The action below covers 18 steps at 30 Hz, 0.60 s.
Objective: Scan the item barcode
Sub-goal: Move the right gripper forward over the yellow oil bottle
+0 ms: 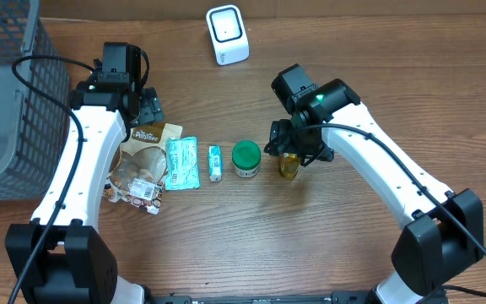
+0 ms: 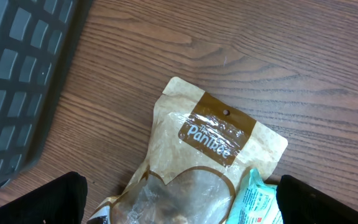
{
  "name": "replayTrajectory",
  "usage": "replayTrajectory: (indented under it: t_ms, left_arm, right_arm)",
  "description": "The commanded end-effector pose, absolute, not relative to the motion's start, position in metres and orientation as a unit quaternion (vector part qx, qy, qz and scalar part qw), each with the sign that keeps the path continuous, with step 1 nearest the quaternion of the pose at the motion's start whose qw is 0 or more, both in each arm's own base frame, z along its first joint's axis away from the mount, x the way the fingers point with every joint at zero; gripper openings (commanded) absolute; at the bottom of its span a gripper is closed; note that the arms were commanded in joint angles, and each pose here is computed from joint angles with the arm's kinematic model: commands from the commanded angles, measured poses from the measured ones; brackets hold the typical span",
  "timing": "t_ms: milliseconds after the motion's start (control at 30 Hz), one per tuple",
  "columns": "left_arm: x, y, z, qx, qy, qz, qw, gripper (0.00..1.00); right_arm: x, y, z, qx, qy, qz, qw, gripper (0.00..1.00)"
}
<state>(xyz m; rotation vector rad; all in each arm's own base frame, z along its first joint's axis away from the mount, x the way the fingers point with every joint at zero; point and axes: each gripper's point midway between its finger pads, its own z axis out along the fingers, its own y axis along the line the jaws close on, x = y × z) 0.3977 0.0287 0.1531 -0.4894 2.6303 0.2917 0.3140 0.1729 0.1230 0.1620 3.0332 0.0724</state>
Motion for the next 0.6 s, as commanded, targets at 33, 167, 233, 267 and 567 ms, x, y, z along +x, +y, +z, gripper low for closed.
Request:
replayTrajectory:
  t_ms: [33,167,233,267,567]
  left_arm:
    - [0.3992,0.0281,0.1521,-0.174,0.952,0.112,0.223,1.0]
    - [0.3992,0.028,0.1521,-0.174,0.952,0.112,0.223,0.99]
    - [0.3992,0.028,0.1521,-0.174,0.952,0.112,0.223,1.0]
    - [0.3992,0.0281,0.1521,-0.174,0.952,0.112,0.223,1.0]
    - [0.3992,0.028,0.1521,-0.174,0.952,0.112,0.223,1.0]
  right_arm:
    - [0.308,0.1707,0.1133,0.05,0.998,0.011,0.046,0.9]
    - [0.3091,0.1714,0.1104,0.05,0.998,0.012,0.048,1.0]
    - [0.3118,0.173,0.1109,0.05,0.997,0.016,0.054,1.0]
    - [0.3128,0.1736,0.1109,0.05,0.997,0.017,0.055,1.0]
    - [0.3099,0.172,0.1105,0.05,0.997,0.014,0.05,0.79]
